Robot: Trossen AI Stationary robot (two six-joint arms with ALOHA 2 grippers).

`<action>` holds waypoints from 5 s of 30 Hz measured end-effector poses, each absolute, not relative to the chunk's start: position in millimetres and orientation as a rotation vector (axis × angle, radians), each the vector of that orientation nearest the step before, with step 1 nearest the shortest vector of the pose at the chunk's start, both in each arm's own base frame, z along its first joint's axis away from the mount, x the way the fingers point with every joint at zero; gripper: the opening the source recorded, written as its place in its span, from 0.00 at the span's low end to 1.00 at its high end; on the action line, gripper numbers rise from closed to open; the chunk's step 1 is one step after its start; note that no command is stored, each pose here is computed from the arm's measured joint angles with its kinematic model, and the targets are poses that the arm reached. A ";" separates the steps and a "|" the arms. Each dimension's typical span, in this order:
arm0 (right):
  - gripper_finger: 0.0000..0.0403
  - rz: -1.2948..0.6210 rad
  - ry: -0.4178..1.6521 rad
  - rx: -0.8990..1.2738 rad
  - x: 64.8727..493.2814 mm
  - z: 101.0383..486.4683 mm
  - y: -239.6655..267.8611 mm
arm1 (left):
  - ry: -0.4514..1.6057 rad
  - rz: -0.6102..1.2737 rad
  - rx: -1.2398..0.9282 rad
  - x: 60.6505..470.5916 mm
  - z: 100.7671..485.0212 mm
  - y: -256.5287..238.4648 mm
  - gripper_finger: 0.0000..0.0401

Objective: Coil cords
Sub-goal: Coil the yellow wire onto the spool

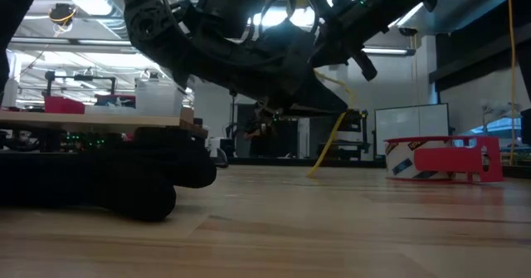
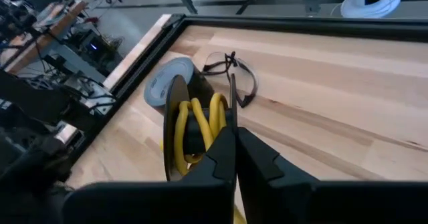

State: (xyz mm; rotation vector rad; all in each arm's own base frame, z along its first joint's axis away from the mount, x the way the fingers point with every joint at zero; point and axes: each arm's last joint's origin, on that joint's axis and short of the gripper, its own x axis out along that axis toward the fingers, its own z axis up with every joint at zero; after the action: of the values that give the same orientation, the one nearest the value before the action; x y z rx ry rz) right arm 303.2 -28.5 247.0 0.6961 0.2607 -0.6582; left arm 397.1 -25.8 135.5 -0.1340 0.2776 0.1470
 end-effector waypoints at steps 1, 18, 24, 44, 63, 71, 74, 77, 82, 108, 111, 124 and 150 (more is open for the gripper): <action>0.01 -0.658 0.259 0.697 303.3 247.2 -28.5 | 0.278 0.148 -0.134 397.1 135.5 -25.7 0.20; 0.01 -0.635 0.230 0.709 305.0 250.0 -28.3 | 0.274 0.224 -0.090 396.7 135.5 -22.6 0.20; 0.01 -0.641 0.245 0.705 304.3 248.7 -28.3 | 0.271 0.262 -0.085 396.5 135.5 -22.1 0.20; 0.01 -0.564 0.191 0.739 308.1 255.4 -26.9 | 0.270 0.264 -0.089 396.5 135.5 -21.7 0.19; 0.01 -0.562 0.331 0.728 293.6 254.7 -24.9 | 0.439 0.302 -0.462 389.3 117.0 -17.5 0.01; 0.01 -0.581 0.488 0.711 282.6 246.1 -23.2 | 0.581 0.205 -0.730 385.0 110.3 -6.1 0.00; 0.01 -0.593 0.571 0.702 277.8 240.2 -22.4 | 0.629 0.173 -0.770 382.0 113.6 -1.9 0.00; 0.01 -0.607 0.640 0.692 273.4 235.6 -21.6 | 0.663 0.185 -0.774 377.5 120.1 3.7 0.00; 0.01 -0.561 0.749 0.716 268.3 230.3 -18.9 | 0.744 0.245 -0.746 368.4 121.5 18.1 0.00; 0.01 -0.576 0.825 0.744 272.0 217.2 -18.2 | 0.742 0.289 -0.872 357.1 124.3 79.6 0.00; 0.01 -0.590 0.853 0.738 274.5 210.2 -18.4 | 0.708 0.276 -0.880 360.3 129.5 86.2 0.00; 0.01 -0.667 0.890 0.690 281.0 192.7 -20.5 | 0.604 0.245 -0.883 376.6 156.1 104.0 0.00; 0.01 -0.757 0.612 0.709 295.7 203.5 -26.2 | 0.544 0.108 -0.676 408.6 188.1 45.9 0.00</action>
State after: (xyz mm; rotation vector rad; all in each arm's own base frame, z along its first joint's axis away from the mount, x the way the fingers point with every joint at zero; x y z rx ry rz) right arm 295.7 -26.2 203.5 0.7092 0.6124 -0.7567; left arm 408.6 45.9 188.1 -0.6760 0.5441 0.1075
